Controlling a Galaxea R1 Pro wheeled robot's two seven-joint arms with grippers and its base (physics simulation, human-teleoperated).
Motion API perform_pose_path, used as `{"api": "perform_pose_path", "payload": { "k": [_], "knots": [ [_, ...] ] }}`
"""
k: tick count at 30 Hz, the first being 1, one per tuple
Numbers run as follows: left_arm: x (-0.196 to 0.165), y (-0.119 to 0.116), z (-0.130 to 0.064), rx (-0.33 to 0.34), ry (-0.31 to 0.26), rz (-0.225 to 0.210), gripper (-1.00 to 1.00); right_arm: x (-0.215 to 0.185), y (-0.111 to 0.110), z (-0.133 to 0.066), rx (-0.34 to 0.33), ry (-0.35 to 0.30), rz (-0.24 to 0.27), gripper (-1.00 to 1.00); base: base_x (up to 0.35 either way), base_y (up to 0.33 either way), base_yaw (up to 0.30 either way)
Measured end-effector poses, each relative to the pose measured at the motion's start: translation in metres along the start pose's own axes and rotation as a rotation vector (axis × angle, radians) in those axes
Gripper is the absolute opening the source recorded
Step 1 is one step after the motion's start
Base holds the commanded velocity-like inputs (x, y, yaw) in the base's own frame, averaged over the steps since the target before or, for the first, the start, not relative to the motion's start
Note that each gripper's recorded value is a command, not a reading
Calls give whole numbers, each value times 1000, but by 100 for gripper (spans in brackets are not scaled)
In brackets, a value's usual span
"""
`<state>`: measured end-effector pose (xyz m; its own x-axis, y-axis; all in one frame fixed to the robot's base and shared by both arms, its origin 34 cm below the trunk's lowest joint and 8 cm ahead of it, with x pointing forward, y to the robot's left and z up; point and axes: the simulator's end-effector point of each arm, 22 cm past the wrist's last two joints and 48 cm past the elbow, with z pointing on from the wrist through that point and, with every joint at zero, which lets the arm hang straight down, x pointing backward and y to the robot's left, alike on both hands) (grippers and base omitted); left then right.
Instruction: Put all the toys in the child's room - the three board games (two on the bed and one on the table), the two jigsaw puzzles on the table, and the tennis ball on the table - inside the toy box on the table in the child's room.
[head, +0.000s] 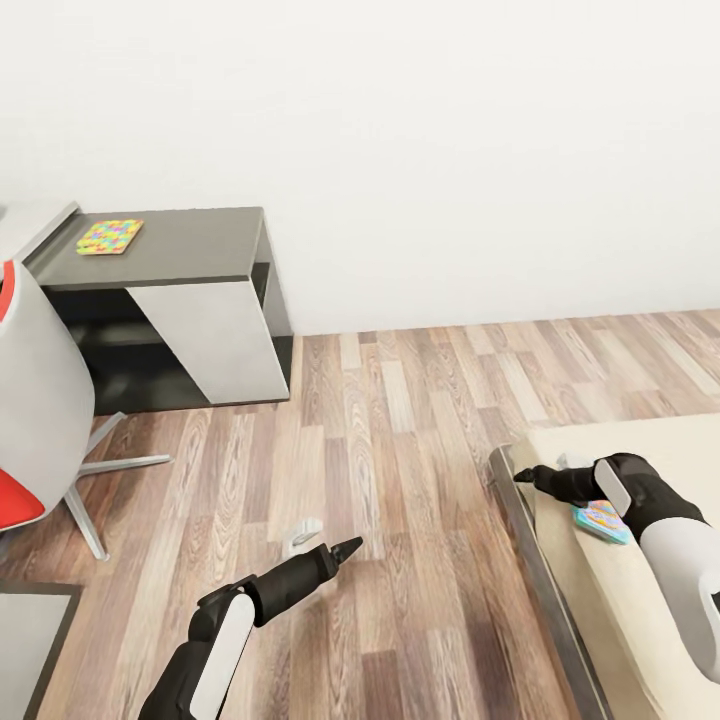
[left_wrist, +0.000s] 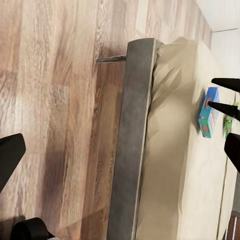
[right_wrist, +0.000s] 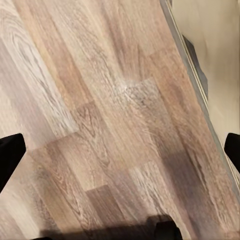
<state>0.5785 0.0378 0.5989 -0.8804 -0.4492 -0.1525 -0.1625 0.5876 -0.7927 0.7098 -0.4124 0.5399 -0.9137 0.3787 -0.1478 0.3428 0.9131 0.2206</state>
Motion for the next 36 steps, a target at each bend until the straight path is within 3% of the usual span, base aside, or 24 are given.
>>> {"api": "perform_pose_path", "payload": {
  "k": [15, 36],
  "knots": [
    [0, 0, 0, -1, 0, 1, 100, -5, 20, -6, -112, -14, -4, 100, 158, 0, -4],
    [0, 0, 0, -2, 0, 1, 100, -16, 6, -15, -102, -38, -4, 100, 69, 0, -143]
  ]
}}
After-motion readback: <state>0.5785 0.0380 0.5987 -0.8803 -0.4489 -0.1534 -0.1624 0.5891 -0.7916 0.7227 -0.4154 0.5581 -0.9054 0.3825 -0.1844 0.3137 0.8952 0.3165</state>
